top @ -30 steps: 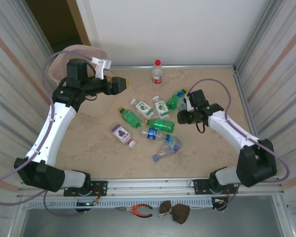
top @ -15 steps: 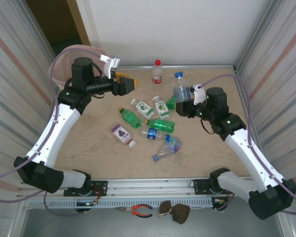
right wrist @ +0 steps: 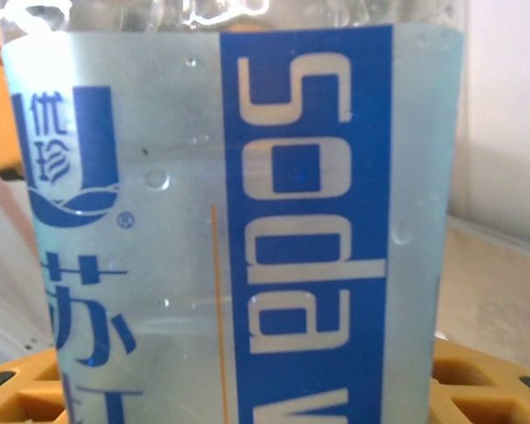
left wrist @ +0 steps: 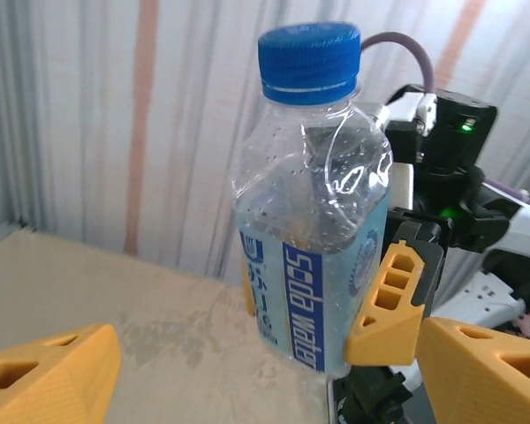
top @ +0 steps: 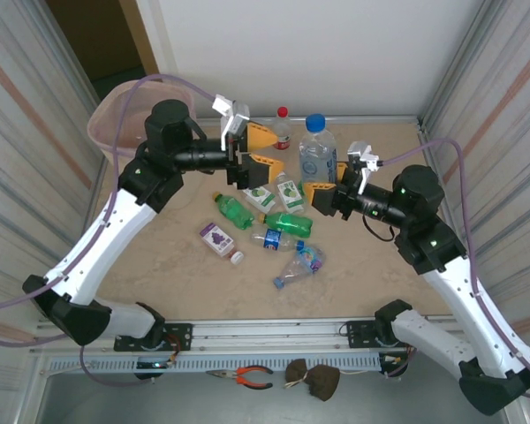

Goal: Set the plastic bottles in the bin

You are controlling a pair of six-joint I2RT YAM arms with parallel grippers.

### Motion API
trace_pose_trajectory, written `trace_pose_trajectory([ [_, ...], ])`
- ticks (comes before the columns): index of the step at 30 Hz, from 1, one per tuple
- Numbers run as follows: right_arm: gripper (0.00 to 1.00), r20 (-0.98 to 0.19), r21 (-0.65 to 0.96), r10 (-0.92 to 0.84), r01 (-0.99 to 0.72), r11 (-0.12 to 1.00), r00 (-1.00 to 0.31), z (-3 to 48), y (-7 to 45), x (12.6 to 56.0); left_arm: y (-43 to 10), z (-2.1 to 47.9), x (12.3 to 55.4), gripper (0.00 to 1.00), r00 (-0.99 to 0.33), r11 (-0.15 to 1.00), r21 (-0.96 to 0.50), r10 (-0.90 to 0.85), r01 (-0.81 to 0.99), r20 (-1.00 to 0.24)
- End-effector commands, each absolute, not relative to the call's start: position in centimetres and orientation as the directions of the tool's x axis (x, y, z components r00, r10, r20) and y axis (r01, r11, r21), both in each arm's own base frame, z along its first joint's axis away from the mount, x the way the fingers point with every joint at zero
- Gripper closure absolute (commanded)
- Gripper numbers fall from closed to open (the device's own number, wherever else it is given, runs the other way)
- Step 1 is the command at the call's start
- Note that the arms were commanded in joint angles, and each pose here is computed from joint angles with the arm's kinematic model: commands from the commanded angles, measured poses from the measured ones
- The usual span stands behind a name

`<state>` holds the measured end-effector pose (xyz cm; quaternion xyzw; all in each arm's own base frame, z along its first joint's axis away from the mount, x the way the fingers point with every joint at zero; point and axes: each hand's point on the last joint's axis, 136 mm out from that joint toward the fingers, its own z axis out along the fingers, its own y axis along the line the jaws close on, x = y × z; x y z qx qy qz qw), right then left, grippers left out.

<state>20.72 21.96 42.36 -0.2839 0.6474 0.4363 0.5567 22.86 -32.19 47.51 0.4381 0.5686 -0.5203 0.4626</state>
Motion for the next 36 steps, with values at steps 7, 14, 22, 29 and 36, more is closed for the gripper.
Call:
trace_pose_trajectory([
  [7,0.44,-0.986,0.075,0.163,-0.957,0.280,-0.029,48.1,23.3,15.1,-35.0,51.5,17.5,0.10,0.015,-0.116,0.019,-0.037,0.993,-0.999],
  [14,0.44,-0.986,0.023,0.163,-0.969,0.246,0.018,48.8,23.7,13.8,-36.8,52.7,14.7,0.10,0.077,-0.202,0.090,-0.070,0.975,-0.995],
  [22,0.43,-0.985,0.012,0.170,-0.969,0.247,0.031,49.1,23.7,13.6,-37.9,52.8,12.7,0.20,0.118,-0.260,0.137,-0.087,0.956,-0.989],
  [29,0.43,-0.984,0.000,0.172,-0.972,0.233,0.041,49.3,23.6,13.0,-37.7,53.1,12.8,0.29,0.128,-0.235,0.148,-0.098,0.961,-0.987],
  [36,0.43,-0.984,-0.009,0.172,-0.969,0.247,0.053,49.4,23.4,13.0,-37.5,53.5,12.7,0.36,0.131,-0.230,0.153,-0.110,0.961,-0.985],
])
